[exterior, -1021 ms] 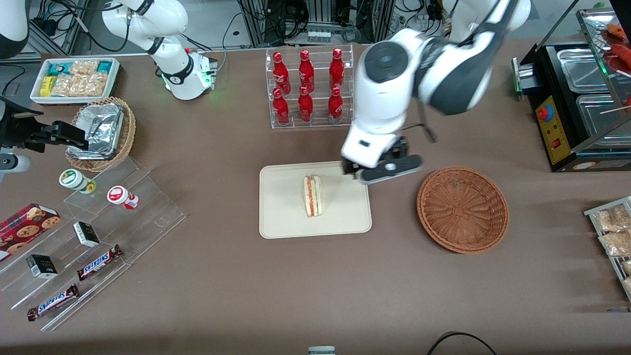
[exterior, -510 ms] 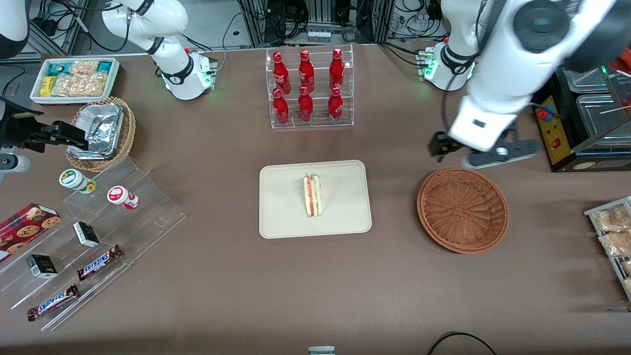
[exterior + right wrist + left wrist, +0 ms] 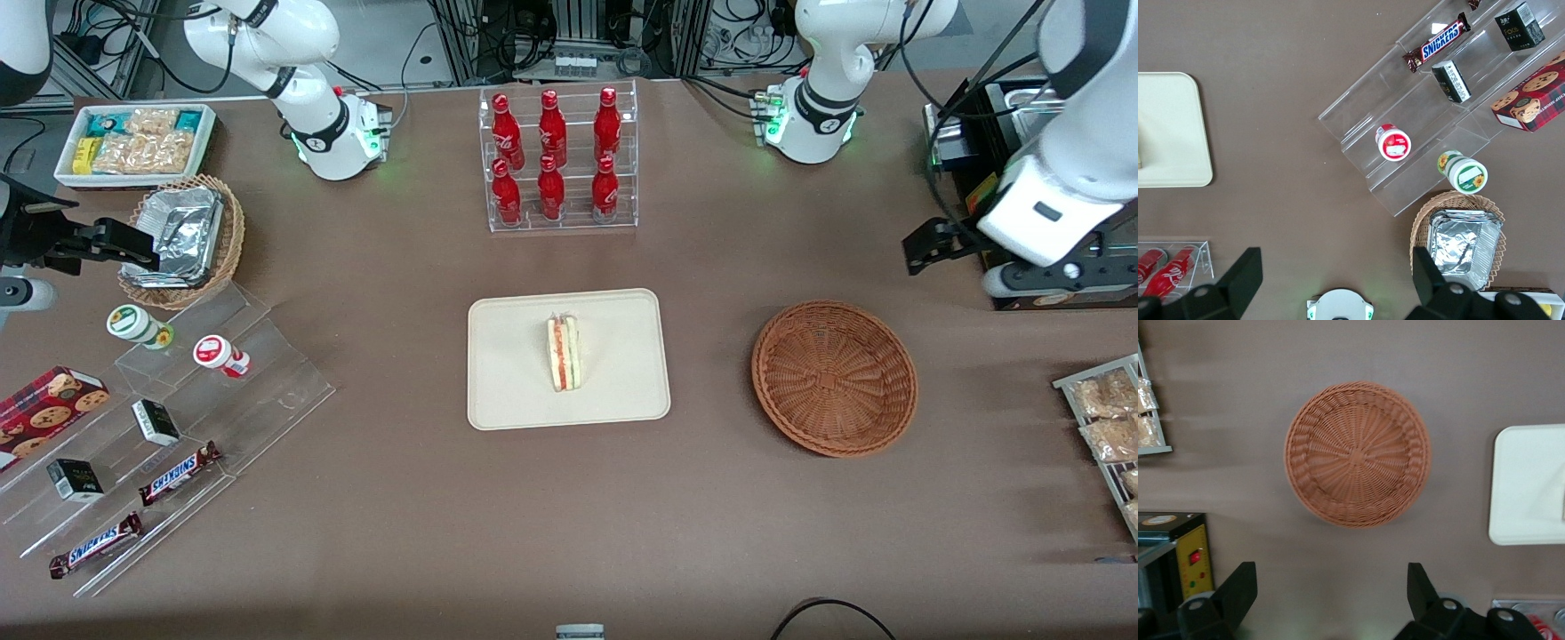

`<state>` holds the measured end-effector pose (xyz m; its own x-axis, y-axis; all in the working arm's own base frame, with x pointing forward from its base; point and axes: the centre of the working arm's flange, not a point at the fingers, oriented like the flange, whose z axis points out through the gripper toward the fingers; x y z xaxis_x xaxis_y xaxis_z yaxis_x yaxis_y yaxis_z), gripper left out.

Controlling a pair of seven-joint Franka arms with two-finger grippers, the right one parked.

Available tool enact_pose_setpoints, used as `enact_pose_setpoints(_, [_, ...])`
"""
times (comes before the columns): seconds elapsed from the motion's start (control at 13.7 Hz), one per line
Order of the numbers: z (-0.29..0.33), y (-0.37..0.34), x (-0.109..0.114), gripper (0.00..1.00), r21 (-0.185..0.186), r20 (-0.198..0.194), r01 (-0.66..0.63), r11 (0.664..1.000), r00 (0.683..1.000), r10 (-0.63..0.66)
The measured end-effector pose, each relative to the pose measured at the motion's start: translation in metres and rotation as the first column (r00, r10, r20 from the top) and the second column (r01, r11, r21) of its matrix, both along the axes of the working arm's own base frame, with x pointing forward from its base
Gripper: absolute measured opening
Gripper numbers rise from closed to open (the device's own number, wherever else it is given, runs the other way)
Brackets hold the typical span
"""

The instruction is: Place sandwich from basket to tray

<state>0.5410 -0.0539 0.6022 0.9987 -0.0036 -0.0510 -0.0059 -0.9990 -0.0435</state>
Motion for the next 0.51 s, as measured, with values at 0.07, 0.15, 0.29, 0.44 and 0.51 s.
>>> enact_pose_setpoints(0.07, [0.001,0.009,-0.006,1.0,0.0,-0.003,0.015,1.0,1.0,-0.015])
enact_pose_setpoints(0.15, [0.003,0.015,-0.013,1.0,-0.001,-0.004,0.023,1.0,1.0,-0.023])
enact_pose_setpoints(0.29, [0.007,0.016,-0.024,1.0,-0.002,-0.002,0.033,0.999,0.999,-0.033])
enact_pose_setpoints(0.44, [0.01,0.012,-0.027,1.0,-0.001,0.002,0.041,0.999,0.999,-0.041])
enact_pose_setpoints(0.51, [0.011,0.01,-0.026,1.0,-0.002,0.004,0.045,0.999,0.999,-0.045])
